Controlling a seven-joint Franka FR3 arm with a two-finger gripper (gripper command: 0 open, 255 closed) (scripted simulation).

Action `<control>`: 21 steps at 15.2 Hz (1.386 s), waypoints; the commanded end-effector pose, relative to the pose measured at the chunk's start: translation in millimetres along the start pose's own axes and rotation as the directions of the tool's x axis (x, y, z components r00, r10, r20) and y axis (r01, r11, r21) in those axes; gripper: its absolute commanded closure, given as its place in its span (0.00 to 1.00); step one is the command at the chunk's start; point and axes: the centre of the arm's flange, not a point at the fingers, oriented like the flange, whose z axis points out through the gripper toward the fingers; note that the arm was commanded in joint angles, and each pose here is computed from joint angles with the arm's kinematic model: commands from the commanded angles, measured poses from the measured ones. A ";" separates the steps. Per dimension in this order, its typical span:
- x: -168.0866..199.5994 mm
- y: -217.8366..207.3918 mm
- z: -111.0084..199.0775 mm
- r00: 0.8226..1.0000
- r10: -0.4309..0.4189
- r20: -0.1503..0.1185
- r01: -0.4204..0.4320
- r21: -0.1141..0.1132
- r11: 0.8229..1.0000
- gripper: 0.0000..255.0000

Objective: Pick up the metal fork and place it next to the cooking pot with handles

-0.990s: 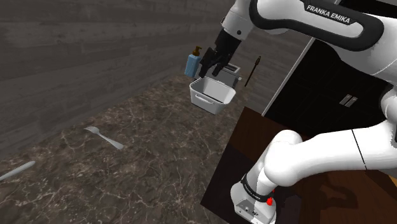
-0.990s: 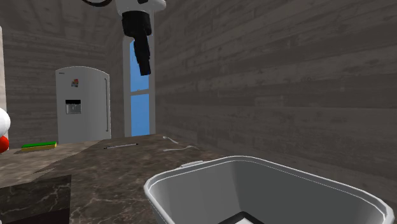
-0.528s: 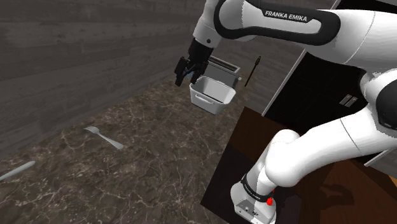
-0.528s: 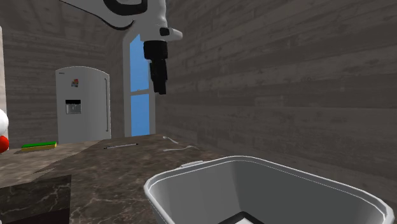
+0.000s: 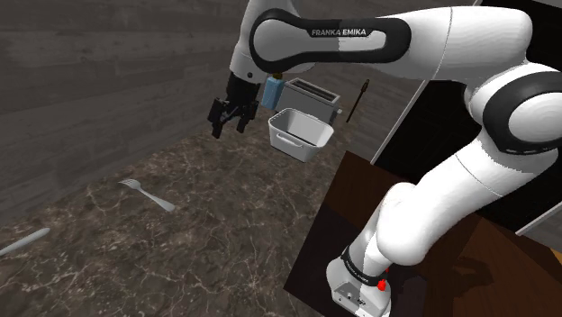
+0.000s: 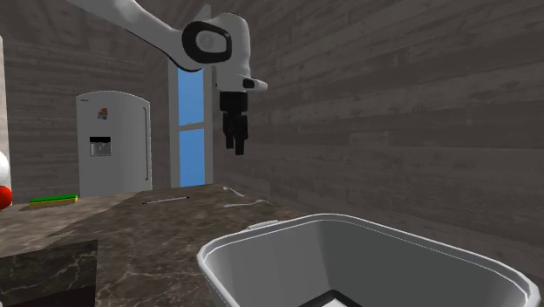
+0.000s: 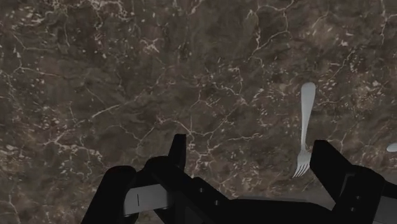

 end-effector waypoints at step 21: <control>120.2 -134.7 201.9 0.982 -0.095 0.162 0.086 0.058 0.995 0.00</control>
